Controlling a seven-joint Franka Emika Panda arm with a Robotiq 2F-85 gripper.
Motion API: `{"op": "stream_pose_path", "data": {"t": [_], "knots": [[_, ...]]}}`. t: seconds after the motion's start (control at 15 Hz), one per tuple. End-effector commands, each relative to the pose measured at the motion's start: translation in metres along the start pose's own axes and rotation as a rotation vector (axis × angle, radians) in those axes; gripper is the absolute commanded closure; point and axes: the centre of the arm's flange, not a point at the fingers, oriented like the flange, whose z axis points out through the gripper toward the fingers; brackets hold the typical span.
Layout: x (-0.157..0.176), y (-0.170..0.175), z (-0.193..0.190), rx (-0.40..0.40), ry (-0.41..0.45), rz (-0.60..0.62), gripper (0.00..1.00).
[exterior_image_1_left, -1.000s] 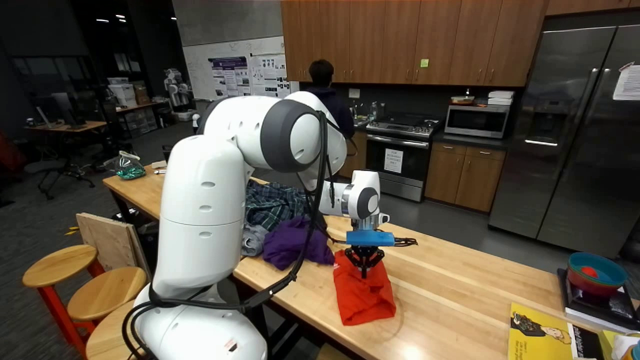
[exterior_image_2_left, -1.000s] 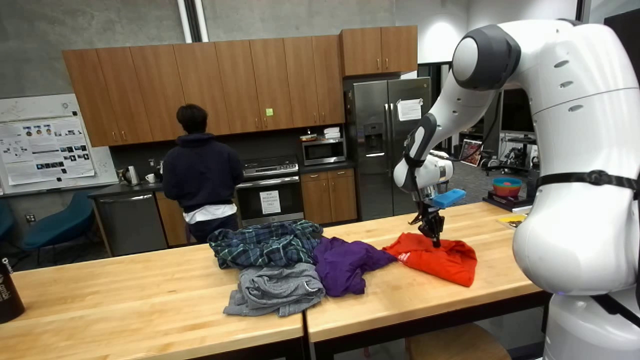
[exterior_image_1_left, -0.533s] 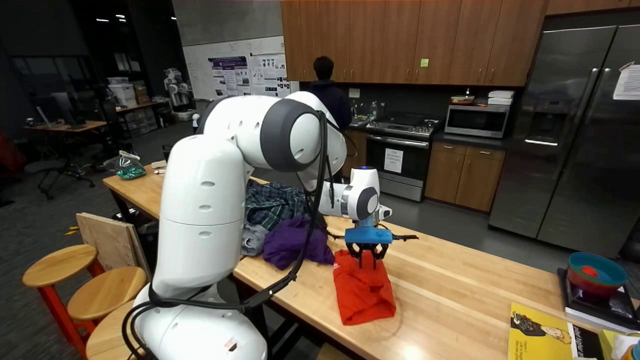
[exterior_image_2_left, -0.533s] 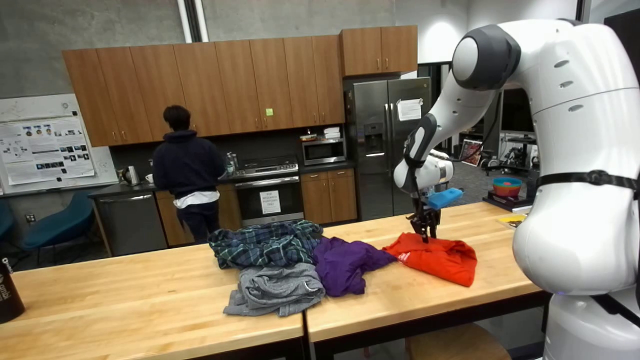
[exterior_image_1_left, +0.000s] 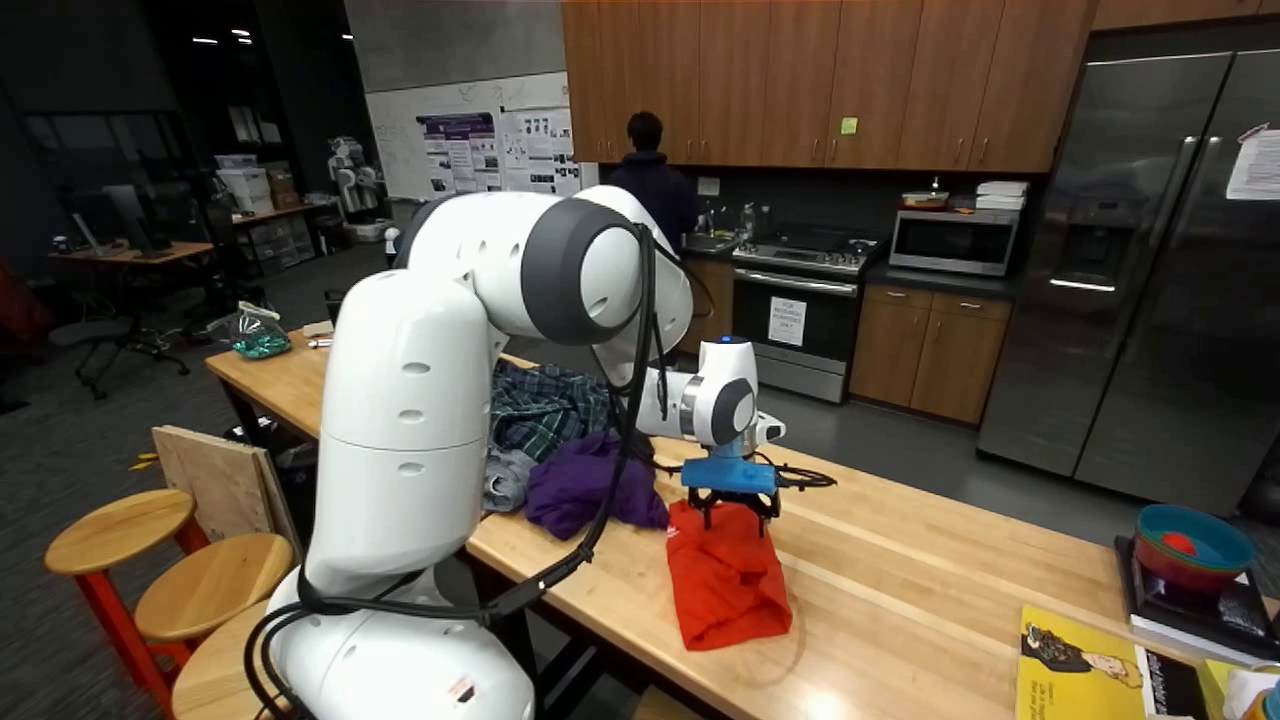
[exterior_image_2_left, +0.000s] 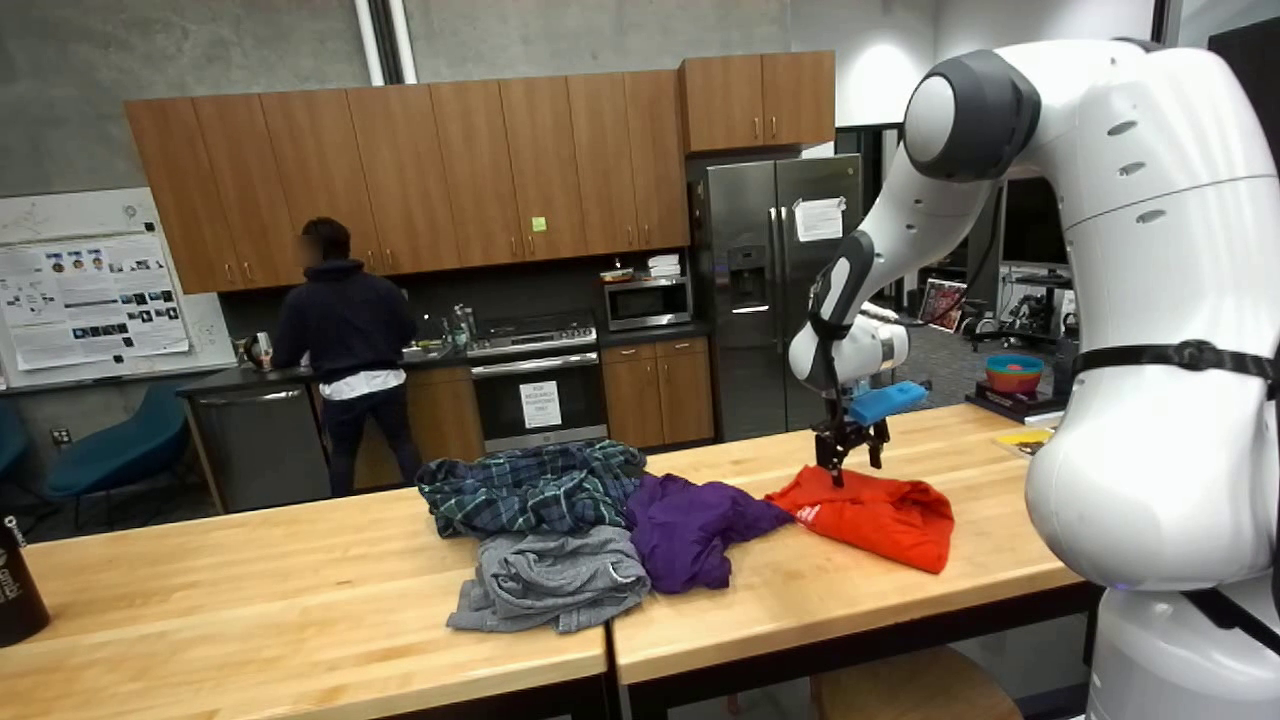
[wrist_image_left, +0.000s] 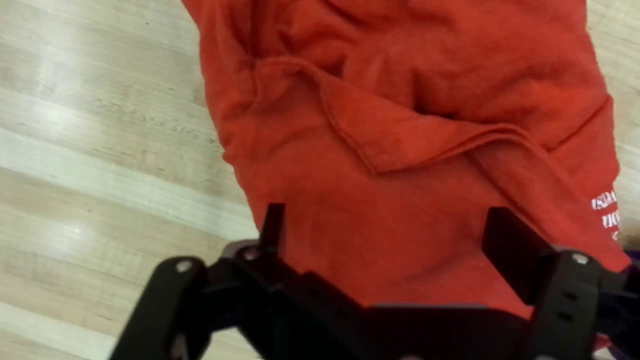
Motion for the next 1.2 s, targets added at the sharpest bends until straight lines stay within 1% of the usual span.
{"op": "stream_pose_path", "data": {"t": [0.0, 0.4, 0.67, 1.0, 1.13], "knots": [[-0.013, -0.002, -0.003, 0.0, -0.008, 0.05, 0.0], [-0.025, 0.0, 0.0, -0.004, -0.021, 0.146, 0.0], [-0.03, 0.005, -0.001, -0.011, -0.015, 0.226, 0.0], [-0.036, 0.008, -0.003, -0.013, -0.015, 0.353, 0.0], [-0.037, 0.006, -0.002, -0.004, -0.017, 0.387, 0.09]]}}
